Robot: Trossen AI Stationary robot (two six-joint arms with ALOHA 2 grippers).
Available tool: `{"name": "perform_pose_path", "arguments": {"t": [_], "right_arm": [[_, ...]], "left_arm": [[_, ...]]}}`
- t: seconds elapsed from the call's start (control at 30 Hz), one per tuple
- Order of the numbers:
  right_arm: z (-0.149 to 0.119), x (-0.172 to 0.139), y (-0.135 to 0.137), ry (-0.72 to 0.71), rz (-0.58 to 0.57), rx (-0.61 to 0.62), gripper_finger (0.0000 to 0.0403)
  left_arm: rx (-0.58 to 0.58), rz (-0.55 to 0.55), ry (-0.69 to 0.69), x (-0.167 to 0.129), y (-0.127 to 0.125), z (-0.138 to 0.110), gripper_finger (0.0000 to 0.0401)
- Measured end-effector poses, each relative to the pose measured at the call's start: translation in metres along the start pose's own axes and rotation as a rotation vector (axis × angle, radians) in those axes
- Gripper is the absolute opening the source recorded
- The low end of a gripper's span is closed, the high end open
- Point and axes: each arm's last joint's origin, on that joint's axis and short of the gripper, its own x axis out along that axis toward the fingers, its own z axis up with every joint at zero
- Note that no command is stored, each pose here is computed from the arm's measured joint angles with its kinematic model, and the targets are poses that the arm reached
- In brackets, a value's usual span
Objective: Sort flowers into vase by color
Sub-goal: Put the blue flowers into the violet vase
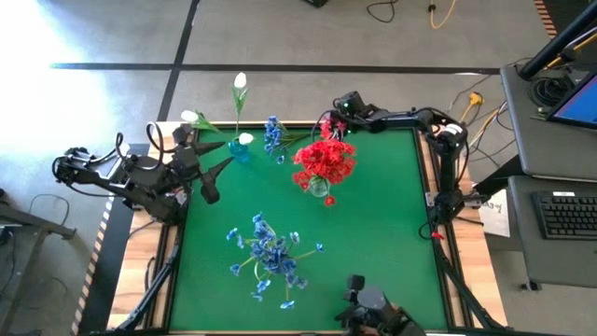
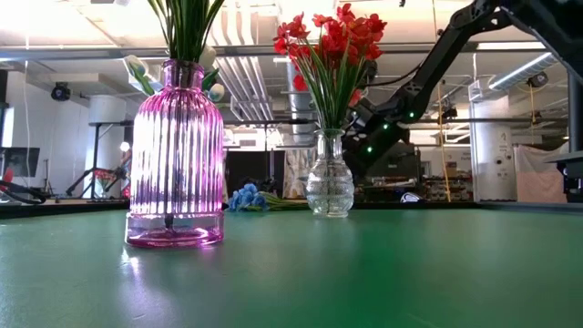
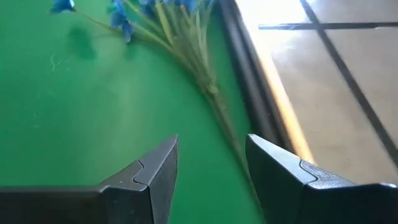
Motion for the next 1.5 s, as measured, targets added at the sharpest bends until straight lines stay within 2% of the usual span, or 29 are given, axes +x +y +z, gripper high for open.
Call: {"name": "perform_pose_path", "arguments": {"t": [0.2,1.03,1.5], "right_arm": [[-0.008,0.011,0.005,0.030,0.020,0.047,0.0180],[-0.005,0.012,0.002,0.021,-0.047,0.029,0.0181],[-0.009,0.023,0.007,0.060,-0.093,-0.008,0.0242]], "left_arm": [[0.002,0.000,0.000,0.000,0.000,0.000,0.0185],[0.006,0.002,-0.001,0.000,0.000,0.000,0.0184],[-0.003,0.002,-0.004,0.000,0.000,0.001,0.0185]]}}
